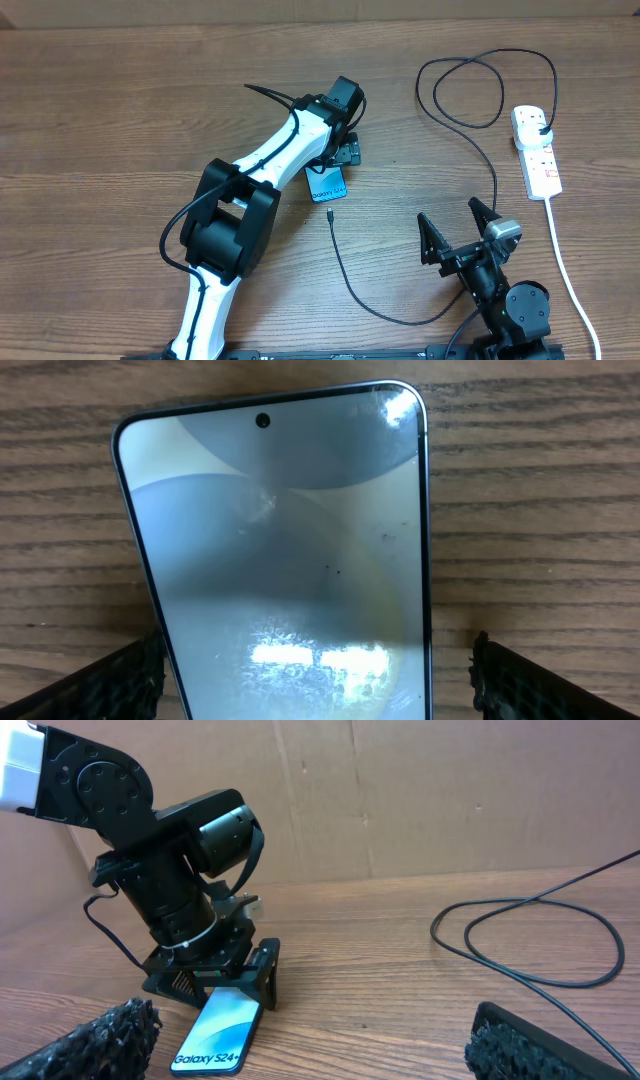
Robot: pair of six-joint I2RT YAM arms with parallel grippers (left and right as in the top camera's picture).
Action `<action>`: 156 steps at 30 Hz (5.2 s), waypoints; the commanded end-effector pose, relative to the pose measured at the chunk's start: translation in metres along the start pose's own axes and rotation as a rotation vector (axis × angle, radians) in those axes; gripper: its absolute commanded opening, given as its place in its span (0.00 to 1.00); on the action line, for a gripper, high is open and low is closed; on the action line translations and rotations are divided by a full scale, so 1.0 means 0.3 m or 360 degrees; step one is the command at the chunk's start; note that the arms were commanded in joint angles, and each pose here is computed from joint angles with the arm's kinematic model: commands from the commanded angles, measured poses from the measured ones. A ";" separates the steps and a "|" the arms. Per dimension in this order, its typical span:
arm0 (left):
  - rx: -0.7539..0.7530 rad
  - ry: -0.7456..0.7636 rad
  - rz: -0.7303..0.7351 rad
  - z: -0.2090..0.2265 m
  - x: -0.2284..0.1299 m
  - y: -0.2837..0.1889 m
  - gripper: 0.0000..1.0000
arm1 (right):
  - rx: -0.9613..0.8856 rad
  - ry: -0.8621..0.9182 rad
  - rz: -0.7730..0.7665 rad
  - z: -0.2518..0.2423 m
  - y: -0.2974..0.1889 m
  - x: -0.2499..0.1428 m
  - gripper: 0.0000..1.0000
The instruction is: Plug charger to phone and switch on socket
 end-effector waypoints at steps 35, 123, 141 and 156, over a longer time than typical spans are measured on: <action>0.0124 -0.0104 0.0081 0.027 -0.037 0.076 0.82 | -0.0013 -0.0007 -0.0001 -0.003 0.001 -0.009 1.00; -0.0162 -0.0280 0.0422 0.028 0.056 -0.051 0.63 | 0.0478 0.0899 0.0695 0.135 0.074 -0.088 1.00; -0.0466 -0.0273 0.0631 -0.053 0.045 -0.121 0.63 | 0.0525 0.0771 0.0998 0.206 0.489 -0.168 0.95; -0.0646 -0.0424 0.0768 -0.101 0.050 -0.151 0.62 | 0.0274 0.0965 0.0946 0.169 0.554 -0.207 0.85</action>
Point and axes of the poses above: each gripper's point midway between its finger pads, its own y axis out along the fingers, its own z axis along the line the jaws close on, x = y × z, the point moved 6 cm from there along -y, back along the fingers, and after that the axes turned 12 degrees about -y, right-handed, at the moved point
